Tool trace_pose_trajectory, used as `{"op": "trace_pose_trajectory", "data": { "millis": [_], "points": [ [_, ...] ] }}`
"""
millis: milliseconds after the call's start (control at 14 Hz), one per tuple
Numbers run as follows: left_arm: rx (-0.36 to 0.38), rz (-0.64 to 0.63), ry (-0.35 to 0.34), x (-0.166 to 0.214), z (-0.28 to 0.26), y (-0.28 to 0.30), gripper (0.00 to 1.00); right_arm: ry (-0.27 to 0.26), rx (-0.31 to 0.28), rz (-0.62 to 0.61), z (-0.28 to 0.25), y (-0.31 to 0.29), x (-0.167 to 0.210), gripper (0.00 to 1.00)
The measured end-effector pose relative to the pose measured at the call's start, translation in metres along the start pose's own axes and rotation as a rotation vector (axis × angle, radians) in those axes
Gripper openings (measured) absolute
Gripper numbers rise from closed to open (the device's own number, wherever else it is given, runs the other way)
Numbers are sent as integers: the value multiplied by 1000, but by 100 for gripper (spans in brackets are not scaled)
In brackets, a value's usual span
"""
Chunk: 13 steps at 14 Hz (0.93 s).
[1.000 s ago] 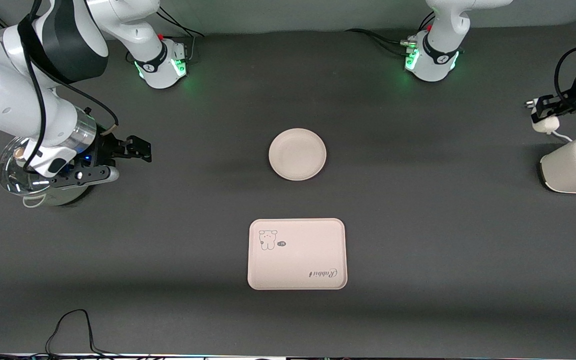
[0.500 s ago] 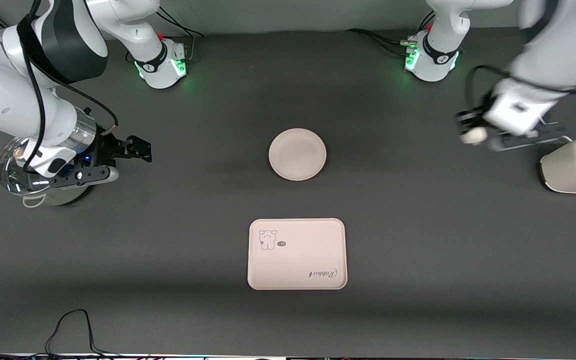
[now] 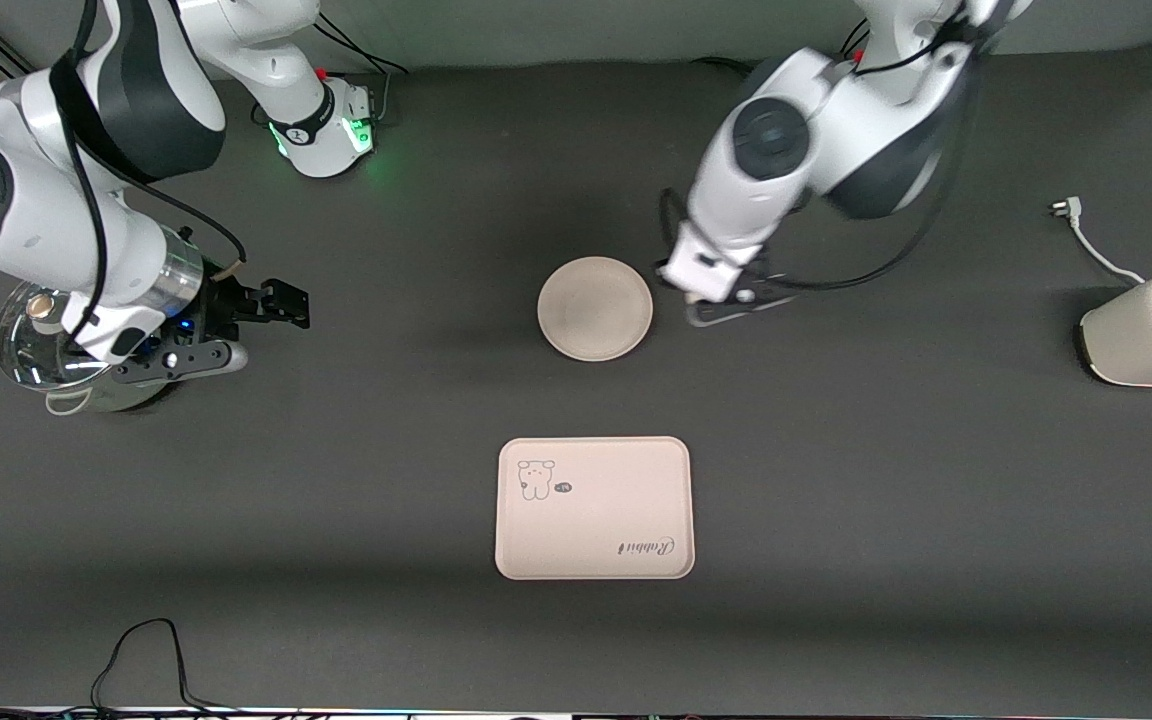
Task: Place bun in plate and plate on tray
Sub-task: 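Carry the bun with the left gripper over the white plate, then lower the bun onto the plate and open the left gripper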
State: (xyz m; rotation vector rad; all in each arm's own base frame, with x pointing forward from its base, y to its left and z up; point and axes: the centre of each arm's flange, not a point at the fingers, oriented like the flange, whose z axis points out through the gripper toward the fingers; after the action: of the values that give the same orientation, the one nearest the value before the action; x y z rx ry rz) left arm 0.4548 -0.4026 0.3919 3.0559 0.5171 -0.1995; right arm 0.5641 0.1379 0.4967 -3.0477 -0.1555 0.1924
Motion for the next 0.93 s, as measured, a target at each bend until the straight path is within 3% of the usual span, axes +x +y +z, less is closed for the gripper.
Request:
{"op": "trace_pose_trajectory", "data": {
  "millis": [429,714,929],
  "points": [
    [57,-25,20,-80,147,67,22,26,21,-18,32,-18,9,100],
    [80,-36,21,-98,185,73,22,37,61,-39,48,-44,12,100],
    [78,-45,22,-93,187,73,32,56,74,-23,61,-66,17,100]
  ]
}}
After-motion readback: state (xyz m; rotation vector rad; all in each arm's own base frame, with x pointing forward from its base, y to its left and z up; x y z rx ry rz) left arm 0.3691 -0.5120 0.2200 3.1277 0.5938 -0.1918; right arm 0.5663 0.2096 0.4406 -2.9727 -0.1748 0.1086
